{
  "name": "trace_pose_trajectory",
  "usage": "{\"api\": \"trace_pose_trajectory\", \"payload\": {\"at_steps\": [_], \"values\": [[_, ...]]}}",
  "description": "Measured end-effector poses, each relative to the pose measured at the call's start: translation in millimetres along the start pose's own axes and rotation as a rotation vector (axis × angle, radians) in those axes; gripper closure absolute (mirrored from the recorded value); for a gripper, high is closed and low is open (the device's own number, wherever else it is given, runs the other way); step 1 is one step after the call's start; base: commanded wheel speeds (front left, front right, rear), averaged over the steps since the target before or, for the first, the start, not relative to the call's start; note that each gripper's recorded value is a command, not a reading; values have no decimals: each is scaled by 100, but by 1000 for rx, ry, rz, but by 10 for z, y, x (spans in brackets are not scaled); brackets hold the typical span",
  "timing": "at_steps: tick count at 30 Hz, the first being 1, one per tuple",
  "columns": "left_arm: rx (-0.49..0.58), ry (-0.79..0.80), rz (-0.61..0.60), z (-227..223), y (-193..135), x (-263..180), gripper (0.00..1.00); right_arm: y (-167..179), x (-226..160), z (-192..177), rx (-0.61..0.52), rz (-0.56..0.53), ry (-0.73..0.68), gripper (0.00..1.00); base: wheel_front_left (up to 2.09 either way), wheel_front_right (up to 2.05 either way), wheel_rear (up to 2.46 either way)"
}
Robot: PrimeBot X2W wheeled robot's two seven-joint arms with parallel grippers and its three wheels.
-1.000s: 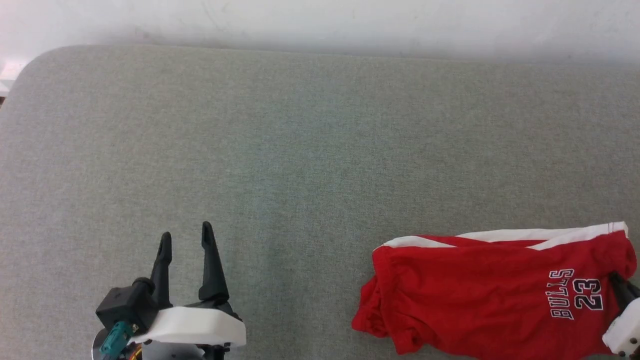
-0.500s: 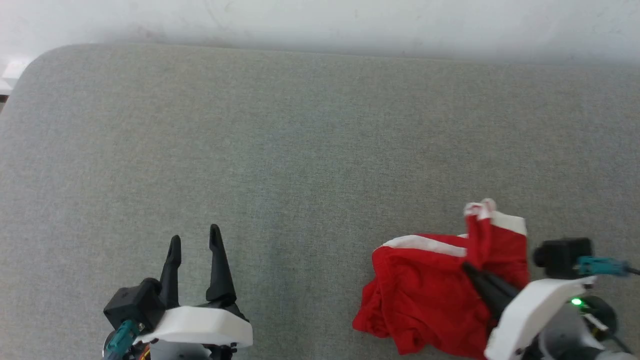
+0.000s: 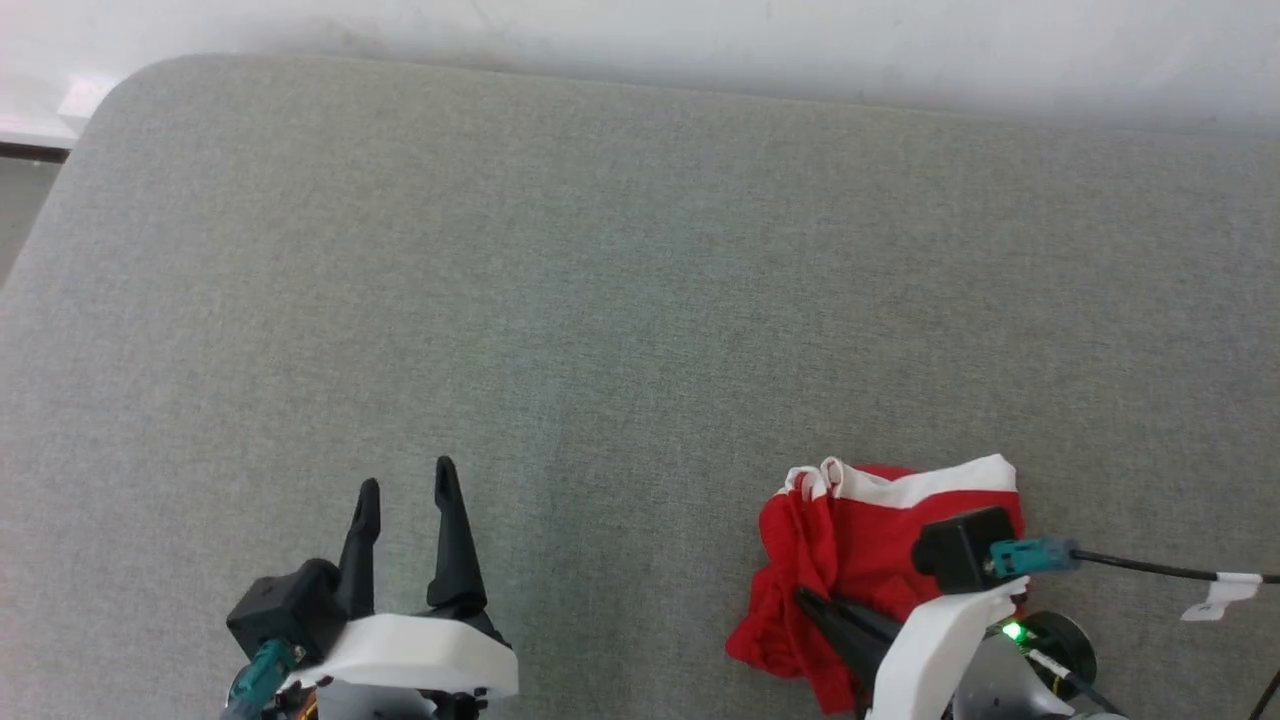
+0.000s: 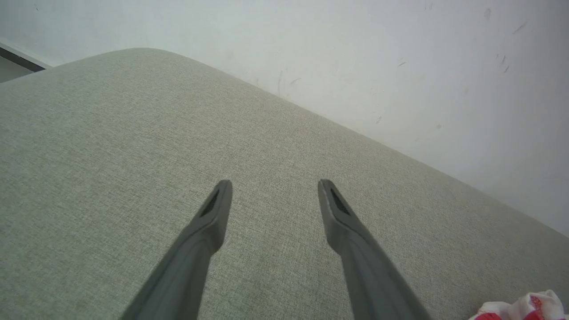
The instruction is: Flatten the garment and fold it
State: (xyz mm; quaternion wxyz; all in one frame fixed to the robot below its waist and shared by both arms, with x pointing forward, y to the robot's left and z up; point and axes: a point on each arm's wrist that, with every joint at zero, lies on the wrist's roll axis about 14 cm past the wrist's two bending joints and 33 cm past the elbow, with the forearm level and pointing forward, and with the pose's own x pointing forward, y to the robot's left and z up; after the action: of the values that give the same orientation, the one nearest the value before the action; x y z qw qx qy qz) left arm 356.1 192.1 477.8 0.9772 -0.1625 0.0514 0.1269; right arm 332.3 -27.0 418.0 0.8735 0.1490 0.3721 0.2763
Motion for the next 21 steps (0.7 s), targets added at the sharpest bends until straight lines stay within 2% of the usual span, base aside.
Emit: {"api": "trace_pose_trajectory", "payload": {"at_steps": [5, 7, 8, 9, 10, 16, 19, 21], "values": [[-3, 11, 4, -48, 16, -2, 0, -75, 109, -125, -10, -21, 38, 100, 0, 0, 0], [-7, 14, -3, -60, -8, 11, 0, -116, 138, -168, -14, -34, 55, 67, 0, 0, 0], [-8, 16, -9, -67, -22, 17, 0, -124, 149, -184, -17, -37, 61, 56, 0, 0, 0], [-10, 18, -12, -76, -33, 22, 0, -112, 165, -191, -21, -33, 67, 31, 0, 0, 0], [-11, 20, -12, -86, -41, 28, 0, -84, 178, -193, -27, -25, 71, 0, 0, 0, 0], [-16, 25, -36, -102, -105, 53, 0, 87, 120, -32, -9, 34, 23, 0, 0, 0, 0], [-17, 19, -51, -82, -144, 51, 0, 137, -29, 257, 0, 49, -74, 0, 0, 0, 0], [-16, 14, -61, -67, -169, 48, 0, 44, -188, 483, 1, 14, -162, 0, 0, 0, 0]]}}
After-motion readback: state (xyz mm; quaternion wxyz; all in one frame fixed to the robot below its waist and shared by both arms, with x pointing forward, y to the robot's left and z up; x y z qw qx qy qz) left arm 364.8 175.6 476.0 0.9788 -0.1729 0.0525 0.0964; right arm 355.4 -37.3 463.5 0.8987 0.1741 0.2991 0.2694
